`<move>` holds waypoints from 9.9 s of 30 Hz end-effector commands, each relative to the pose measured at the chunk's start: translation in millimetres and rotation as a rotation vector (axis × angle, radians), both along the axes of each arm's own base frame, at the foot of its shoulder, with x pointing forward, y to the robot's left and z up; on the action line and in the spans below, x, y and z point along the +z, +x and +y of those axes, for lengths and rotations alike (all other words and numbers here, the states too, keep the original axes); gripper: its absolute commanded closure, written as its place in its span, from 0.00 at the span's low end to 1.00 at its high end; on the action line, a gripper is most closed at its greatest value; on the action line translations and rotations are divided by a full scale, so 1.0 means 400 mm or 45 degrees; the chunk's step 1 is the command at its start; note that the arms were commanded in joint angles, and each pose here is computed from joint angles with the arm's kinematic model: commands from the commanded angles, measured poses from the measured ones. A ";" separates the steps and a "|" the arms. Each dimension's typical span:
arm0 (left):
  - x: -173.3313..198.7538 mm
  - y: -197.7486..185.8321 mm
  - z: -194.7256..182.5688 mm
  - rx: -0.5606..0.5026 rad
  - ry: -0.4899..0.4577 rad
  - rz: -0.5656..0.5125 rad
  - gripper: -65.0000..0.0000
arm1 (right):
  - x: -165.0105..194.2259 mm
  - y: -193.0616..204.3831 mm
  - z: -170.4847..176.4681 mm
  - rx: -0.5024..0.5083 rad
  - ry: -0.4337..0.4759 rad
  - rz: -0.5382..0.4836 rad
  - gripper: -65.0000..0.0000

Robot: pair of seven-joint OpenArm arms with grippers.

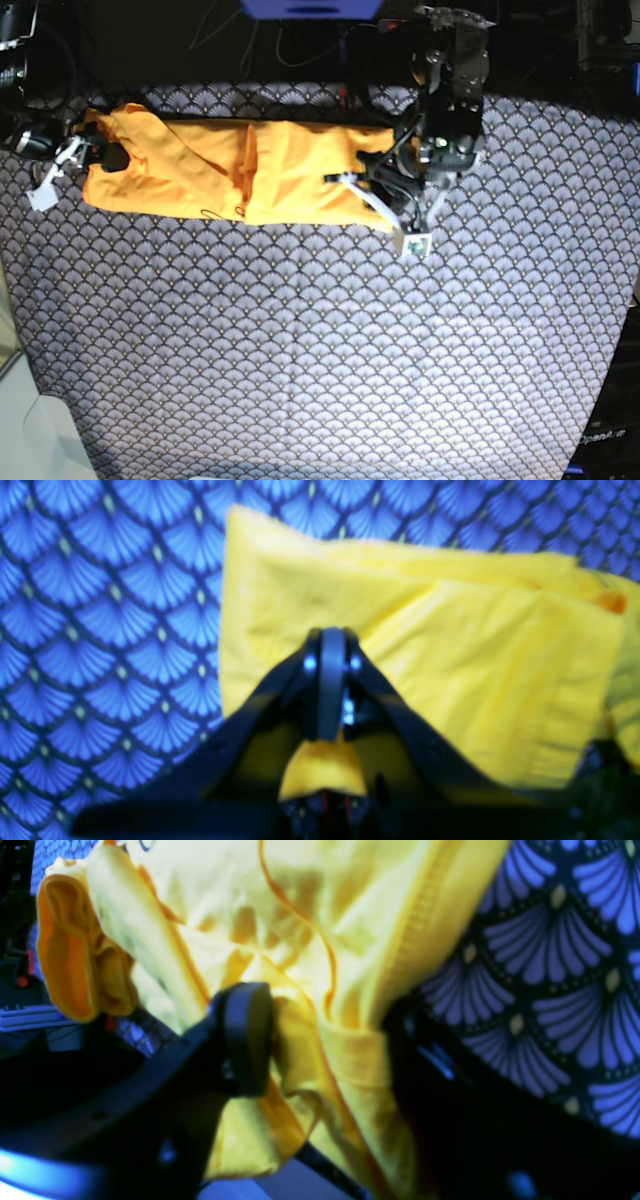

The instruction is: Fold the T-shirt properly

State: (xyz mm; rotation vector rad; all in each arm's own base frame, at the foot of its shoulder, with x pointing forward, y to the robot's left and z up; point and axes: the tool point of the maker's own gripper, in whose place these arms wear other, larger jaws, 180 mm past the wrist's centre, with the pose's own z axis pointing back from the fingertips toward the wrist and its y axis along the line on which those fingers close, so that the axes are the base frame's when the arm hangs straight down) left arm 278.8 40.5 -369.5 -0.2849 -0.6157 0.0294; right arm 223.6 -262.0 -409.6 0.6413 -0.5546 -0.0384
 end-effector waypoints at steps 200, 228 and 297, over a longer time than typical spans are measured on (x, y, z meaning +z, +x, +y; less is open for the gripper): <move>0.158 0.042 0.565 0.604 0.290 -0.123 1.00 | 0.180 0.116 0.685 0.681 -0.754 -0.286 1.00; 0.158 0.047 0.556 0.602 0.276 -0.125 1.00 | 0.201 0.101 0.794 0.876 -0.824 -0.413 0.81; 0.219 0.036 0.687 0.693 0.402 -0.176 1.00 | 0.248 0.097 0.763 0.434 -0.453 -0.598 1.00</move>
